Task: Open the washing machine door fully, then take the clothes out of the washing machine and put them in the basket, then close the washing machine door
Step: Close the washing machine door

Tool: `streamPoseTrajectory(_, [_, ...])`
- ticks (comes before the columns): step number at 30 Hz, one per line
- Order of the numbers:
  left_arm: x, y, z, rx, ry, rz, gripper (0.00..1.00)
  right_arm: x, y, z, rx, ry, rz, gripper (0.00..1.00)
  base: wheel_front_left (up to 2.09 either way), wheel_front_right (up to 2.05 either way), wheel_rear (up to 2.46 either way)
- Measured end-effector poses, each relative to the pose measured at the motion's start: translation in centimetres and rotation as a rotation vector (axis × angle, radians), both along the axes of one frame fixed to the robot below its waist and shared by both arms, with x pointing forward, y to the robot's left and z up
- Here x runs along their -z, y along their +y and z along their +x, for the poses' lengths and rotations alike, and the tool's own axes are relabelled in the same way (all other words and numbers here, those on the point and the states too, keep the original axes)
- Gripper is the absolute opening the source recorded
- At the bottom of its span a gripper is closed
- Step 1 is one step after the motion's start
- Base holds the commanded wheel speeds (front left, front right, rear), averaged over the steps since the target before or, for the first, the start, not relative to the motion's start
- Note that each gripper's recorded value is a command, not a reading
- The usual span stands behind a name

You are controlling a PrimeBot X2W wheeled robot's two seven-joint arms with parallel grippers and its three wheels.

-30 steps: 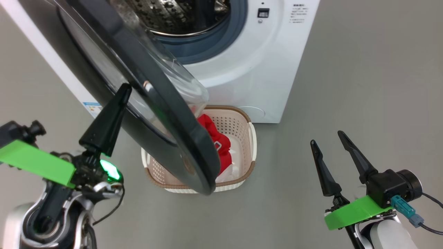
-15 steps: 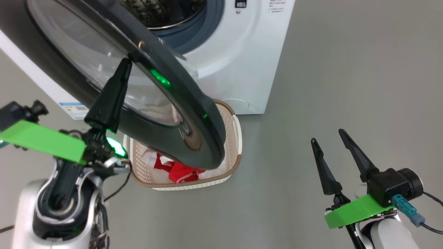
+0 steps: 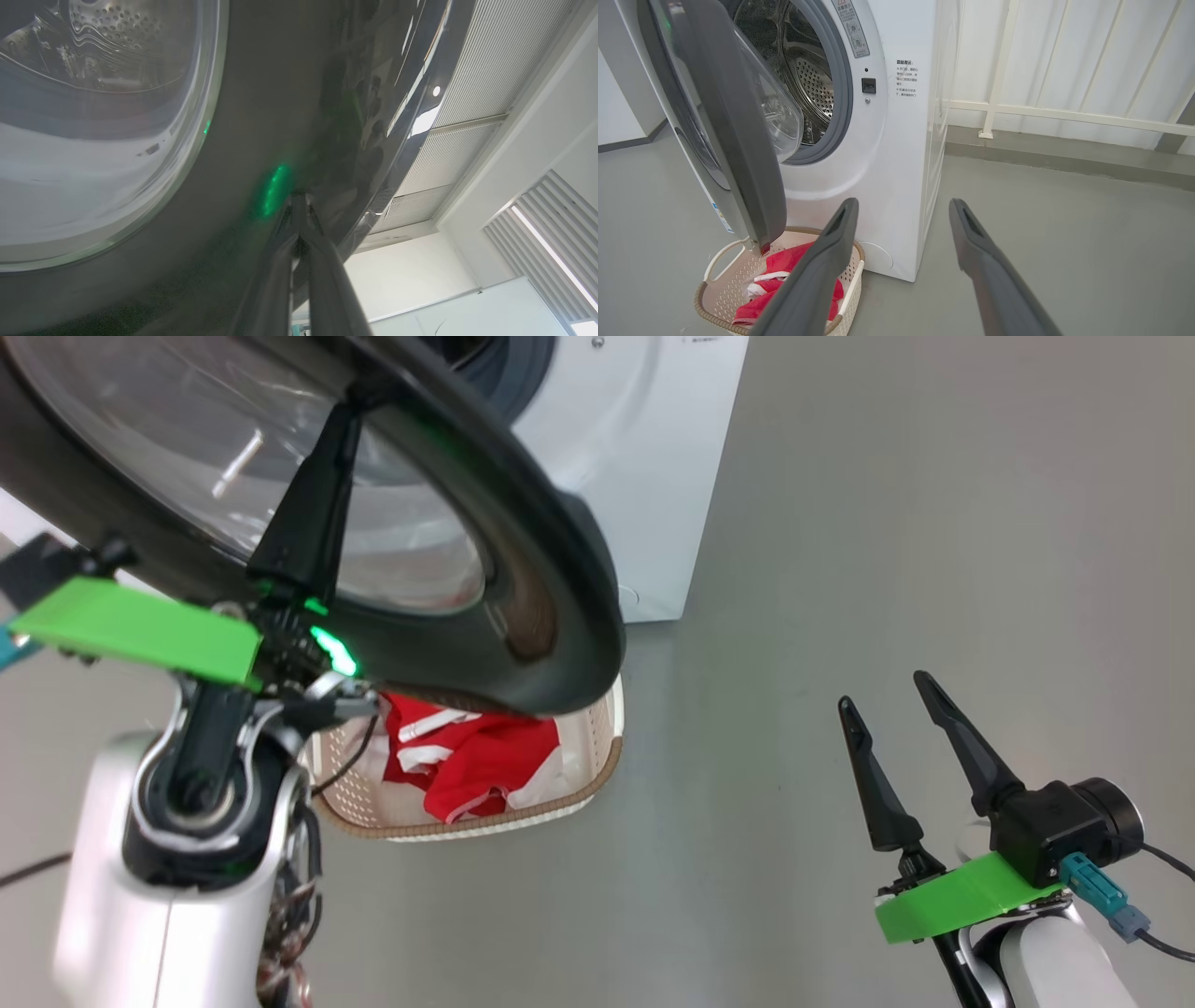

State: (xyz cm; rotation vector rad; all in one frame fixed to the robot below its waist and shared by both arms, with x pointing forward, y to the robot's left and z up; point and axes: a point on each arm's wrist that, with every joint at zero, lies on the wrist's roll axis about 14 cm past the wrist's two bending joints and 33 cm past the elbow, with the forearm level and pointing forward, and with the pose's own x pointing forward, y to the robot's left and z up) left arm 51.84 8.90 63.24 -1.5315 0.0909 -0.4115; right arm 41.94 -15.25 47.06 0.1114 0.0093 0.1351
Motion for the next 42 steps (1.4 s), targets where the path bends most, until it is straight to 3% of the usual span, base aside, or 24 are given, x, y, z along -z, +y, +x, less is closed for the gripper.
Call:
streamPoseTrajectory(27, [1.2,-4.2,7.1,0.047,0.003,-0.057,0.0,1.9,-2.5,0.8,0.065,0.047,-0.026,1.0,0.0,0.0,0.0])
streamPoseTrajectory(42, [1.6,-4.8,8.0,0.056,-0.009,-0.051,0.0,1.5,-3.7,0.9,0.099,0.035,-0.035,1.0,0.0,0.0,0.0])
